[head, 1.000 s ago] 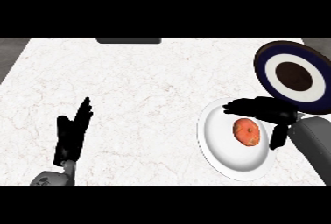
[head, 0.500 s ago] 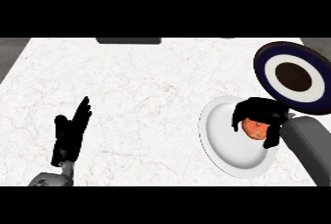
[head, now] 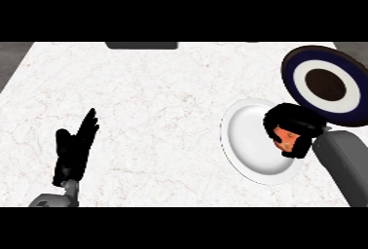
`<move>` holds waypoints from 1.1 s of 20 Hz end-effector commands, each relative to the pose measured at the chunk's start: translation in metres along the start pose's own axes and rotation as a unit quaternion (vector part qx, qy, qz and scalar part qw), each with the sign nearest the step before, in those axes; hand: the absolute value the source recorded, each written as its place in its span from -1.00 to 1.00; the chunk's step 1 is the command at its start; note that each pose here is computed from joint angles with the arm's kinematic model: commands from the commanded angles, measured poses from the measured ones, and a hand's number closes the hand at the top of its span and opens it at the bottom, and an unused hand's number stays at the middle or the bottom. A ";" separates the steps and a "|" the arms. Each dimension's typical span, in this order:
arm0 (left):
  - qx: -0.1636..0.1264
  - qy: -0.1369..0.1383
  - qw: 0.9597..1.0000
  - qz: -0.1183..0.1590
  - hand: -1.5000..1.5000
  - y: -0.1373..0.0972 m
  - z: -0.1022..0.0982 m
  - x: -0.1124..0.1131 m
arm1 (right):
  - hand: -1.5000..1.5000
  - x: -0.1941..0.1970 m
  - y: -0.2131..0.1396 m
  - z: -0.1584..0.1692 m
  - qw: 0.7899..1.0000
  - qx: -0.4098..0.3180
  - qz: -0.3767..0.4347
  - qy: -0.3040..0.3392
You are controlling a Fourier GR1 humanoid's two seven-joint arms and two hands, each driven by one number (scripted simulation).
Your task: Pick the squash from the plate and place it in the plate
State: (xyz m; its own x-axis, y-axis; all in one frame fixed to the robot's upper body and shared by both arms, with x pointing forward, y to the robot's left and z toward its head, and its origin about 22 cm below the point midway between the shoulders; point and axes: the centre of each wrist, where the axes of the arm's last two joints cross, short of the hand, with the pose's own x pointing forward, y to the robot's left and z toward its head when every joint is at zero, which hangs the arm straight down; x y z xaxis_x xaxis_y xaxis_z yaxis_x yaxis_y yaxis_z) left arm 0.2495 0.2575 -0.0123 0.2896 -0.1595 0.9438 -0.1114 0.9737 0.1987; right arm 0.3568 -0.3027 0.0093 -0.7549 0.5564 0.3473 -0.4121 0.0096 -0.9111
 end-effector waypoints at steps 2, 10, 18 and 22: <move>0.001 0.002 1.000 0.000 0.00 -0.015 0.007 -0.017 | 1.00 -0.003 0.002 0.012 0.990 -0.099 0.031 0.097; 0.018 -0.003 1.000 -0.001 0.00 -0.016 -0.001 0.006 | 1.00 0.017 -0.009 0.054 0.959 -0.242 0.086 0.122; 0.010 0.006 1.000 0.001 0.00 -0.009 -0.002 0.014 | 1.00 0.028 -0.083 0.096 0.890 -0.422 0.079 0.150; 0.006 -0.006 1.000 0.003 0.00 -0.017 0.011 -0.002 | 1.00 0.013 -0.091 0.129 0.877 -0.428 0.053 0.210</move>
State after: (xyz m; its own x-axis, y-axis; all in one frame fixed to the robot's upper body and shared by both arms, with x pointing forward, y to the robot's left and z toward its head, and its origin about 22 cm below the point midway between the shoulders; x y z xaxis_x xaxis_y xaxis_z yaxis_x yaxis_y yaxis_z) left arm 0.2469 0.2479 -0.0080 0.2902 -0.1531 0.9446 -0.1291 0.9718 0.1972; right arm 0.3163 -0.3777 0.0991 -0.5049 0.8239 0.2574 0.2804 0.4386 -0.8538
